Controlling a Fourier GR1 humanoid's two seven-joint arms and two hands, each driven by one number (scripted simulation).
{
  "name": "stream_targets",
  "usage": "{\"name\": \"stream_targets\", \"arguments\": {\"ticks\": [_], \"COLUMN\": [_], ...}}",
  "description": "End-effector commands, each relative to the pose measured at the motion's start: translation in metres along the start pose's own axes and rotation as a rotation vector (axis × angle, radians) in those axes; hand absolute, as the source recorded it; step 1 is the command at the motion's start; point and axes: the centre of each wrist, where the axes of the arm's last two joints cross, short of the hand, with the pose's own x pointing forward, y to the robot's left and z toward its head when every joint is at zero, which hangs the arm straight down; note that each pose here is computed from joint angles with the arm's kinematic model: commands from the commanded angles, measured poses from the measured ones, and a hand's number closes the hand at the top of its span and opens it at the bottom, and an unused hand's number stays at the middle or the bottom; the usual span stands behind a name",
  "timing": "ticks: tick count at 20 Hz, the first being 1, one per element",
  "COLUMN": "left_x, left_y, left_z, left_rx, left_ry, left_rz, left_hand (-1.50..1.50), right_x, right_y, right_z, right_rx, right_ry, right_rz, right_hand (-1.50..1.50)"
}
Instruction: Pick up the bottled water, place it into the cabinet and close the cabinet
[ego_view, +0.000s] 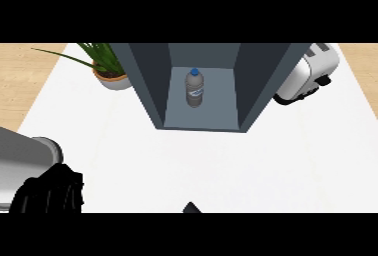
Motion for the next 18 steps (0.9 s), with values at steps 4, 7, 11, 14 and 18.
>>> {"name": "stream_targets", "arguments": {"ticks": [4,7,11,14,18], "left_x": [0.005,0.014,0.023,0.015,0.031], "left_y": [0.027,0.022,0.041,0.050,0.050], "left_z": [0.020,0.023,0.007,0.034,0.017], "left_rx": [0.002,-0.024,-0.021,-0.007,-0.012], "left_ry": [0.004,-0.010,-0.019,0.003,-0.009], "left_rz": [0.000,-0.001,0.001,-0.010,-0.011], "left_hand": [1.50,1.50,1.50,1.50,1.50], "right_x": [-0.007,-0.024,-0.050,-0.057,-0.108], "right_y": [-0.007,-0.024,-0.050,-0.071,-0.108], "right_z": [-0.082,-0.115,-0.148,-0.159,-0.169], "right_rx": [-0.133,-0.171,-0.140,-0.088,-0.114], "right_ry": [0.040,0.080,0.135,0.171,0.176], "right_rz": [-0.091,-0.131,-0.210,-0.261,-0.233], "right_hand": [1.50,1.50,1.50,1.50,1.50]}}
